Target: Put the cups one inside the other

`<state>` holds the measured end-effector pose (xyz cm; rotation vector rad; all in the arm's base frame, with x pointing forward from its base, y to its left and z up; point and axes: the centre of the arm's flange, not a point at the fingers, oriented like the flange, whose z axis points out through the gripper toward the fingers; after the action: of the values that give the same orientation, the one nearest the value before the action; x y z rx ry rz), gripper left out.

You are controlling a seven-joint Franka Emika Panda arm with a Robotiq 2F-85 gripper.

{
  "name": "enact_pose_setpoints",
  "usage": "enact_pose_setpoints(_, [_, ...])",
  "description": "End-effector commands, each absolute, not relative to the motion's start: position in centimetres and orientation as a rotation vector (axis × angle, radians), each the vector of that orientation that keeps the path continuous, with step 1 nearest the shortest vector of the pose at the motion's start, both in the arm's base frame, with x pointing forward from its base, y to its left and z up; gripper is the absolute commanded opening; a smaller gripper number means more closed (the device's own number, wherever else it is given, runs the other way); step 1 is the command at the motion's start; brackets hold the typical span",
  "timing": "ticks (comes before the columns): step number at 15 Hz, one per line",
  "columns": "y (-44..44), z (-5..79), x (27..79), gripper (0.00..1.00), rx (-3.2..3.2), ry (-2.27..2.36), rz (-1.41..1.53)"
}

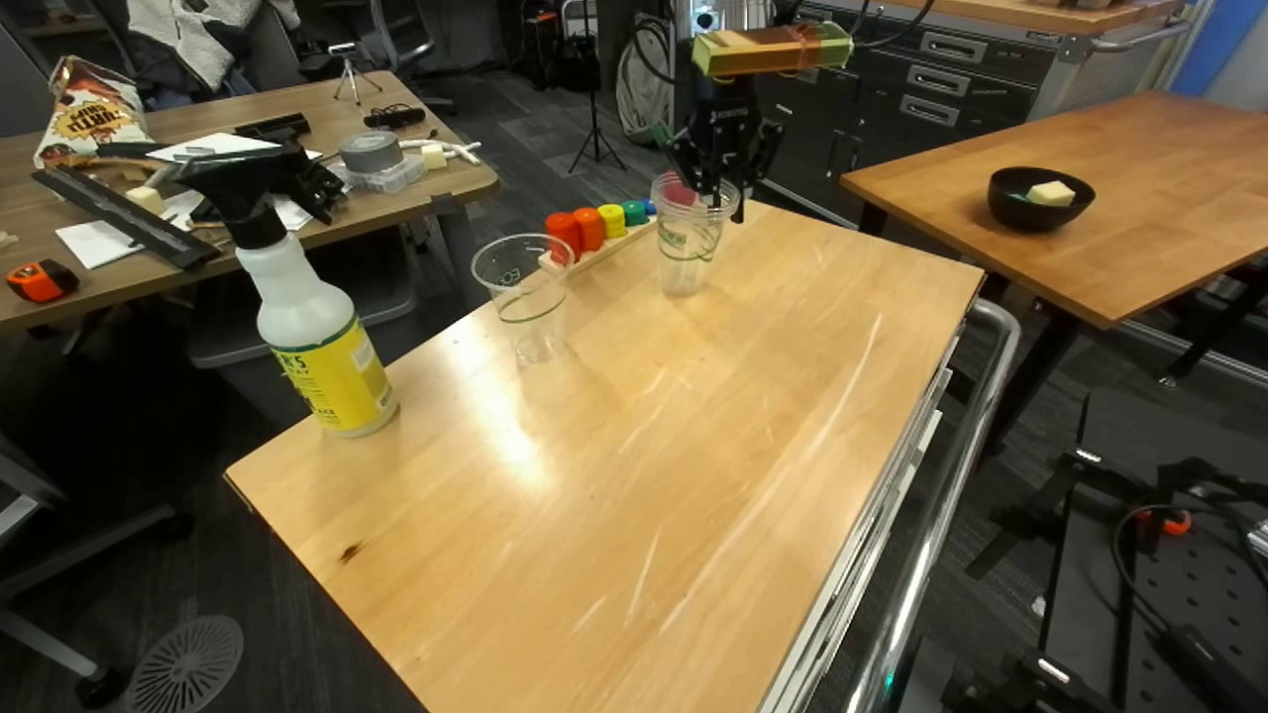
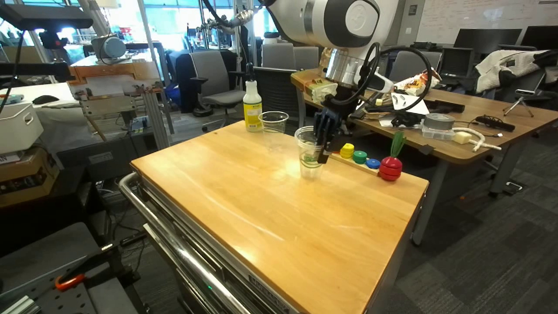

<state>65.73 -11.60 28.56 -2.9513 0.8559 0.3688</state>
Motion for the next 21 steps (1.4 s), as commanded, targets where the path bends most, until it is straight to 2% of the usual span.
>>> enact_pose_setpoints(1, [-11.1,29.8,65.7,0.0,-2.975,0.893,0.308])
enact_pose_setpoints(10, [-10.4,37.5,62.5,0.02,-2.943,0.865,0.271])
enact_pose_setpoints(16, [-3.5,45.7,62.6,0.02,-2.982,0.668,0.164])
enact_pose_setpoints(21, [3.2,46.5,65.3,0.02,-2.986,0.513,0.119])
